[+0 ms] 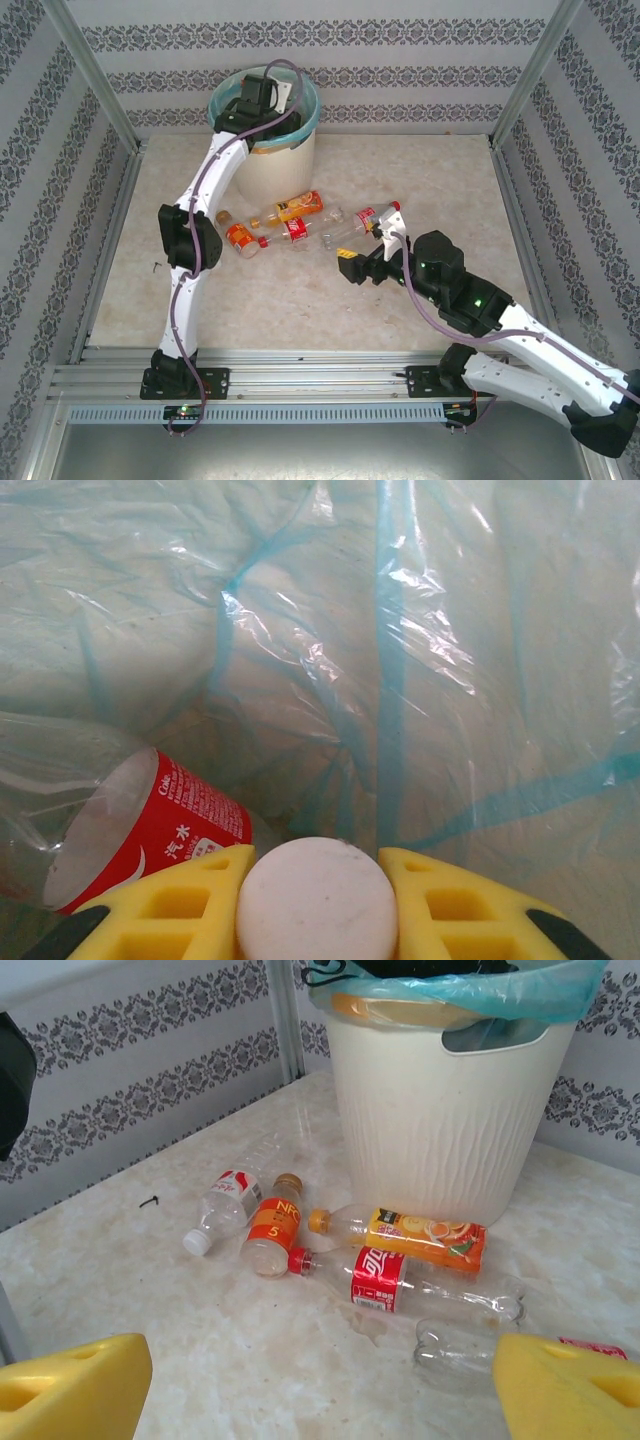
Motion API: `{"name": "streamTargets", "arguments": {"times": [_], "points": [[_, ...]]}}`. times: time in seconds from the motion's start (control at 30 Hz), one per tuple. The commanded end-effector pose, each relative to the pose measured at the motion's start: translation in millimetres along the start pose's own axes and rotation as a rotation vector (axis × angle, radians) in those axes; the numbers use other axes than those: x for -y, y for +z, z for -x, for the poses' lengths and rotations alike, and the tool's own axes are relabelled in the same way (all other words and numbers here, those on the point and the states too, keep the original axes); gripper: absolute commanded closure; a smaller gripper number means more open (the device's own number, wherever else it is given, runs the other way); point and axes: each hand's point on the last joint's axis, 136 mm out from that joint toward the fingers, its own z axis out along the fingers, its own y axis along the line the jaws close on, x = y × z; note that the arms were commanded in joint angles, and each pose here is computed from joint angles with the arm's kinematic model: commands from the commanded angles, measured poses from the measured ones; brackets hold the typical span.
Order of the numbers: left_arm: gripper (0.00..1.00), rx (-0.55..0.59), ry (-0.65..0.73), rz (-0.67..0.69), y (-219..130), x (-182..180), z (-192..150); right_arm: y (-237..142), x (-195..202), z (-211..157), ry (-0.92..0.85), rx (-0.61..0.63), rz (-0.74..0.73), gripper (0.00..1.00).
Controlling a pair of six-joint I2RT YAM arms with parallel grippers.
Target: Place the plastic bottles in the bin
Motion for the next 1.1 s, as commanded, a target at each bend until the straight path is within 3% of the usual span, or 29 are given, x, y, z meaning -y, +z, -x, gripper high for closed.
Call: {"name": "streamTargets", "arguments": {"times": [0.0, 0.23, 0.63, 0.87, 1.07], "points": [[0.6, -0.017, -0.061, -0.022, -12.8, -3.3, 3.4, -4.1, -2.0, 20.8, 0.018, 0.042, 0.009, 0.12], [0.37, 0.214, -0.064, -0.051, -76.1, 8.3, 78.9, 1.1, -4.4, 21.7, 0.015, 0.031, 0.019, 0.13], [0.31, 0.409, -0.043, -0.047, -174.0, 25.4, 136.4, 14.7, -3.7, 18.4, 0.032, 0.0, 0.008, 0.14], [0.31, 0.395, -0.043, -0.046, -231.3, 40.7, 116.8, 41.3, 14.3, 4.0, 0.051, -0.134, -0.11, 0.16], [0.31, 0.49, -0.011, -0.091, -277.1, 73.5, 56.1, 61.8, 87.6, -24.2, 0.302, -0.212, -0.41, 0.18]]}}
